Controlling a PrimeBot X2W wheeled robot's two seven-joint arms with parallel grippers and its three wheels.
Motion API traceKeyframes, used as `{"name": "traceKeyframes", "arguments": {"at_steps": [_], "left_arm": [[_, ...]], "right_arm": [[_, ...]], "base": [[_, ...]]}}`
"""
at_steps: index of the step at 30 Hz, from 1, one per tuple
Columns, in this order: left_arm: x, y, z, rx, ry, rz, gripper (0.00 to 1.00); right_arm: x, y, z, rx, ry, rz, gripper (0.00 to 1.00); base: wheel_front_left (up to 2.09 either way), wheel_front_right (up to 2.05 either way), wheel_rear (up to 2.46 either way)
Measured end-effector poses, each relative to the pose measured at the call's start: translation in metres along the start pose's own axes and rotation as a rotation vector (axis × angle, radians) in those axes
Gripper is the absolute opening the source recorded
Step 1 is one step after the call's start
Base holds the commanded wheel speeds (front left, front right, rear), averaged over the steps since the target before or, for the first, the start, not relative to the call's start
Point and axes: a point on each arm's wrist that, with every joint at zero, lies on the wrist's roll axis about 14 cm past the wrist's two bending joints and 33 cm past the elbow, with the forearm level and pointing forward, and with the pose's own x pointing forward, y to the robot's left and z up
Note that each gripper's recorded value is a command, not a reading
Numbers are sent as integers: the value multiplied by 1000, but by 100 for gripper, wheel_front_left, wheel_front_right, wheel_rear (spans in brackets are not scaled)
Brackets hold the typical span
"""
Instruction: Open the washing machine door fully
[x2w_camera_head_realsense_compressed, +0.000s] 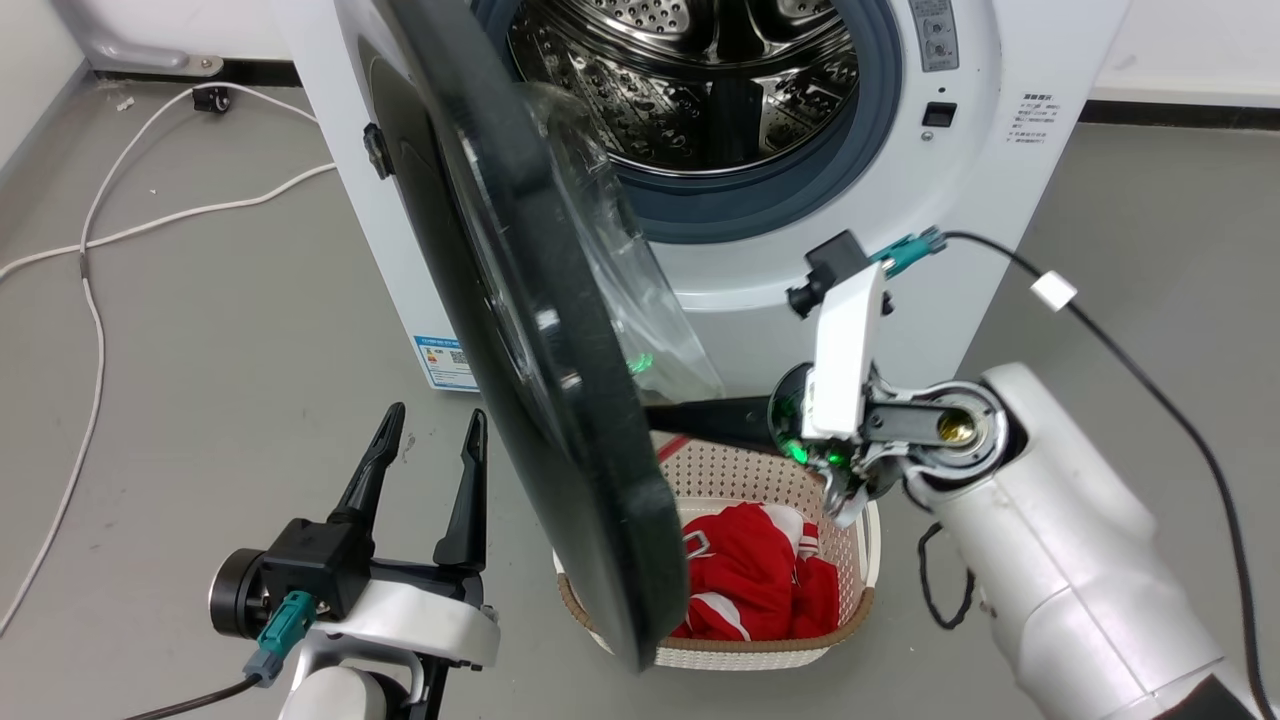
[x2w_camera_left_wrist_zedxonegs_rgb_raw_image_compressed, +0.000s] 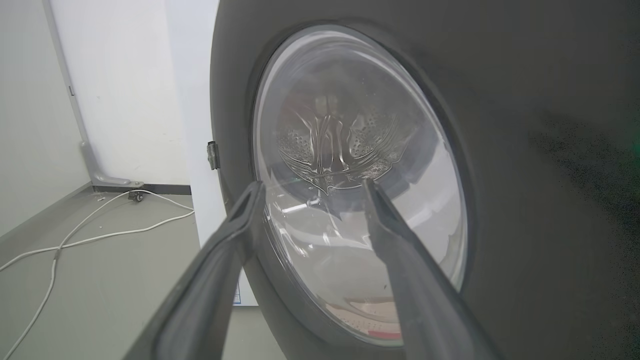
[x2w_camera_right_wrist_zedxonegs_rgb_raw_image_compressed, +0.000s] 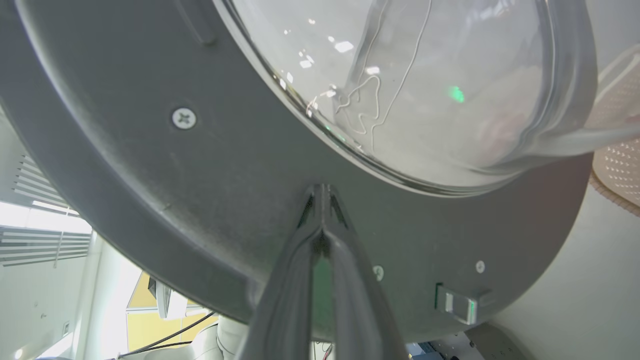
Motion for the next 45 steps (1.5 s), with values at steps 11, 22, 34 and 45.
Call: {"name": "traceKeyframes", "arguments": {"at_steps": [11, 22, 34, 45], "left_arm": [[1, -3, 1, -6, -5, -6, 100], [-8, -2, 3, -6, -7, 1, 100], [-10, 1, 0, -2, 3, 12, 100], [-7, 1, -2, 3, 6, 10, 100]], "right_arm": [[-10, -2, 25, 51, -315, 35, 0], [-167, -99, 39, 201, -1176, -187, 100], [-289, -80, 33, -431, -1507, -618, 100], [-255, 3, 16, -1118, -1330, -800, 100]], "base": [[0, 0, 0], [0, 0, 0], [0, 0, 0], [0, 0, 0]]}}
